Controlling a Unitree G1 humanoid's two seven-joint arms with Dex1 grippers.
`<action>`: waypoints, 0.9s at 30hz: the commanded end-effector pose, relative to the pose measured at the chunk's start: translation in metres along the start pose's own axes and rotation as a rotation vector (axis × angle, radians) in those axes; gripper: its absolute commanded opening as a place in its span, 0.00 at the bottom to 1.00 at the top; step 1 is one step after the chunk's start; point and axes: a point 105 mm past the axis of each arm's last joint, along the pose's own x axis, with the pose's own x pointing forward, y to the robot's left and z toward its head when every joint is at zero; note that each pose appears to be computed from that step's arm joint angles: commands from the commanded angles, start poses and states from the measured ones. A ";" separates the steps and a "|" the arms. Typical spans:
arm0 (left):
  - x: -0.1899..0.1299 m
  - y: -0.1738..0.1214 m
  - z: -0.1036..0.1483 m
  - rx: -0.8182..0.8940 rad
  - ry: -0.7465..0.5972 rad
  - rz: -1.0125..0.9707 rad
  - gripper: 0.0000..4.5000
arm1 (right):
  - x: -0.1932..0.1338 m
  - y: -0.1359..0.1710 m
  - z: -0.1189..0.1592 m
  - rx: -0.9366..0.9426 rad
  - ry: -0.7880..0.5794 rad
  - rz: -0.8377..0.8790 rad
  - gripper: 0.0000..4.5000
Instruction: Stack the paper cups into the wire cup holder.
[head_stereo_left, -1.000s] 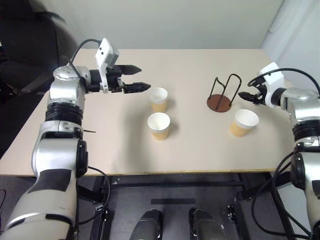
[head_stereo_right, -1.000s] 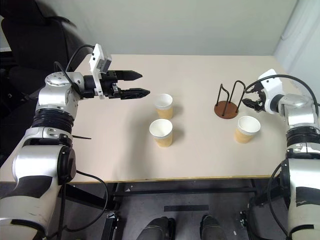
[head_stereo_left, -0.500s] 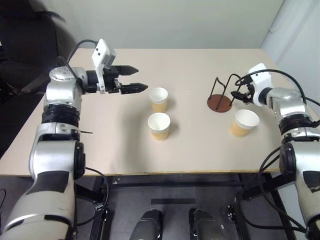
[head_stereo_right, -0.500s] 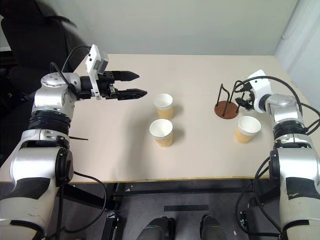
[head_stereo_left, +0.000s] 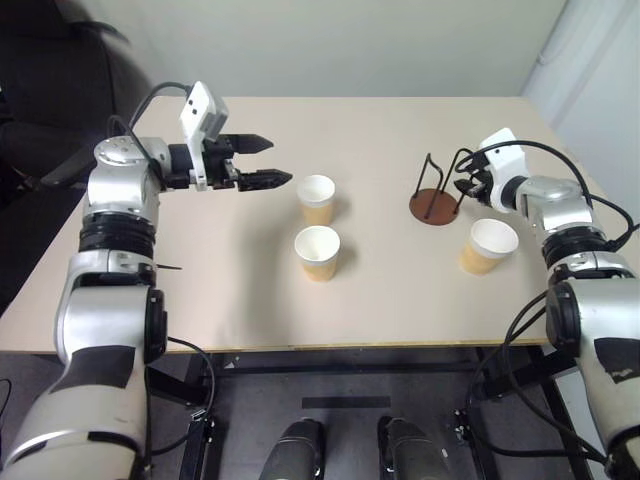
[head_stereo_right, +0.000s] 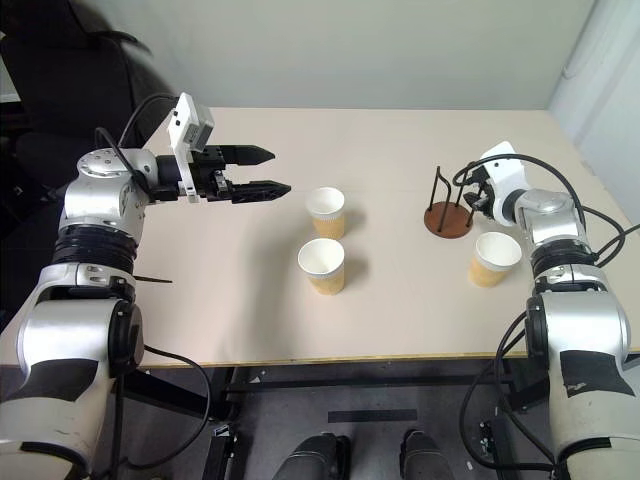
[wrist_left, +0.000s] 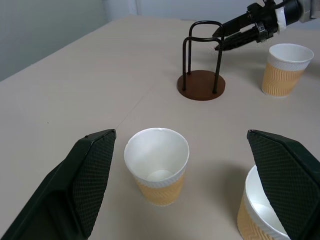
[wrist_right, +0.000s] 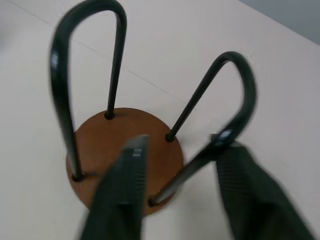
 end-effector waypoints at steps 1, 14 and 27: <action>-0.008 0.004 0.019 0.053 -0.036 0.022 1.00 | -0.005 -0.011 0.021 0.005 -0.062 -0.028 0.08; -0.007 0.005 0.020 0.060 -0.019 0.015 1.00 | -0.010 0.023 0.021 0.112 -0.068 0.288 0.01; -0.001 0.004 0.019 0.061 -0.011 -0.004 1.00 | -0.038 0.065 0.013 0.011 0.022 0.580 0.01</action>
